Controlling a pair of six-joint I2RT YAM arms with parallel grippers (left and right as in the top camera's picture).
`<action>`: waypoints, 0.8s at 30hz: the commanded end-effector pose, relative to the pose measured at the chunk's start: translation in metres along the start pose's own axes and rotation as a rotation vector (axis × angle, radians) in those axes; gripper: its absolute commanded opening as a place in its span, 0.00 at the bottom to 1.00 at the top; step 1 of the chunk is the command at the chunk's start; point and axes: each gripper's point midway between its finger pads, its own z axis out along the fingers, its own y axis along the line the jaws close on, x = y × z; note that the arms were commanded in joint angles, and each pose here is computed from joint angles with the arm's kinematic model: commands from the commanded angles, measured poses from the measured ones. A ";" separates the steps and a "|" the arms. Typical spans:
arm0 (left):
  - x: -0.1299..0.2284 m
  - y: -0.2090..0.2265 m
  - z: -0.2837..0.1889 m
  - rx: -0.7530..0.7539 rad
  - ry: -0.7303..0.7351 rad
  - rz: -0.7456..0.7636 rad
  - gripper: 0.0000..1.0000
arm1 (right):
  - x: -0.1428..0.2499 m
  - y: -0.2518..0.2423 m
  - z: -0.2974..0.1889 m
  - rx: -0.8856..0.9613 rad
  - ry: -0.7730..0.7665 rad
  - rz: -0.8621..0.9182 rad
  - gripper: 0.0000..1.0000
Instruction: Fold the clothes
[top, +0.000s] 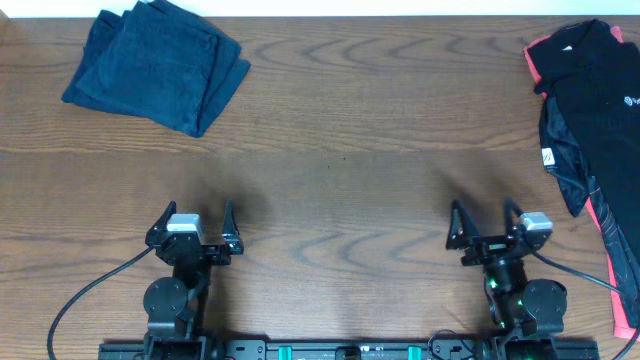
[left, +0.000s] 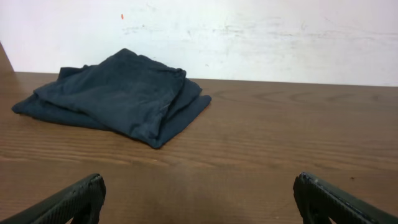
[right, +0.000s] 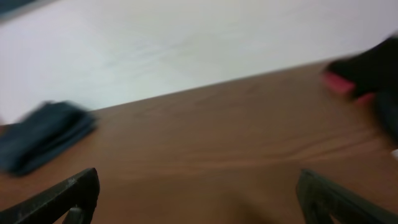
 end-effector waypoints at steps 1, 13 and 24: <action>0.016 -0.001 0.001 0.007 0.042 0.010 0.98 | 0.011 0.031 -0.003 -0.173 0.074 0.131 0.99; 0.016 -0.001 0.001 0.007 0.042 0.010 0.98 | -0.008 0.088 -0.023 -0.494 0.060 0.102 0.99; 0.016 -0.001 0.001 0.007 0.042 0.010 0.98 | -0.079 0.068 -0.015 -0.228 -0.064 0.030 0.99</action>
